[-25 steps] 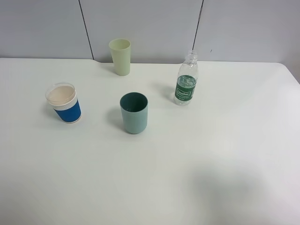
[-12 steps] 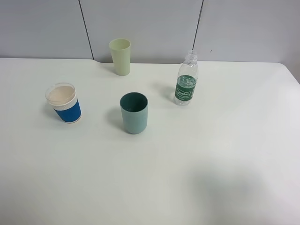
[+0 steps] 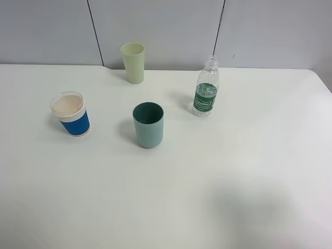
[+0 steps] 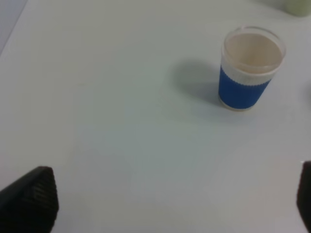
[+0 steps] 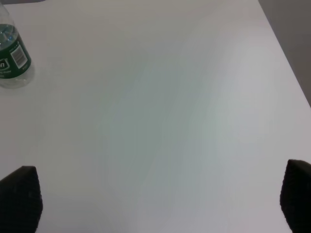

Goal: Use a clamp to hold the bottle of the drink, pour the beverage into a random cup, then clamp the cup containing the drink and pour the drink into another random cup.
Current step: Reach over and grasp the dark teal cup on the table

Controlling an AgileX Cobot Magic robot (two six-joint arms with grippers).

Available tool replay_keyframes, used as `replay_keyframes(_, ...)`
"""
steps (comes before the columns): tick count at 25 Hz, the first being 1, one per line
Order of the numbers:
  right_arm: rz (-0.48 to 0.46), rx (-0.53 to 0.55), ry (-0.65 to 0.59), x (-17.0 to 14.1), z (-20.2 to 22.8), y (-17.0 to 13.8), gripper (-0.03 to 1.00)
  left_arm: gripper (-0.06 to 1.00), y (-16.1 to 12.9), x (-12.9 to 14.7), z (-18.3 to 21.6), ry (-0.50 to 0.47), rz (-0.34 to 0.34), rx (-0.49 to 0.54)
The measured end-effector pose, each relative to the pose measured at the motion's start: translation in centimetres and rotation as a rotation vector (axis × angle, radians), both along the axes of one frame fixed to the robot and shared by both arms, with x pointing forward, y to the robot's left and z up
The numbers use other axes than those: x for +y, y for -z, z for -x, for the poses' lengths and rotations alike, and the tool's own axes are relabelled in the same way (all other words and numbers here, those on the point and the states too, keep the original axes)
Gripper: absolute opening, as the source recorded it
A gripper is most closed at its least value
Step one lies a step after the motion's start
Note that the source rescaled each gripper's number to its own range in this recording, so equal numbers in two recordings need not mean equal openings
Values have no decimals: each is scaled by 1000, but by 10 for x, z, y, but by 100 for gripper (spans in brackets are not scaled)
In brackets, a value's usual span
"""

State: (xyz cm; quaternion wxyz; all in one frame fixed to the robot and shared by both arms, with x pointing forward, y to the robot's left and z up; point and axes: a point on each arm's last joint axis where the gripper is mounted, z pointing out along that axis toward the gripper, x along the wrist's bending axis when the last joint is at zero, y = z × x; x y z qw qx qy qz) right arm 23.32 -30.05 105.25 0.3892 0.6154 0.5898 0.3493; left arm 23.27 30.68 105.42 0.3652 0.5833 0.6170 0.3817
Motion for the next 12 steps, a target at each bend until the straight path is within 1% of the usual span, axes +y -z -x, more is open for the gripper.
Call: replay_keyframes(12, 0, 0, 0, 0, 0, 0, 100, 100, 0, 0, 0, 0, 0, 0)
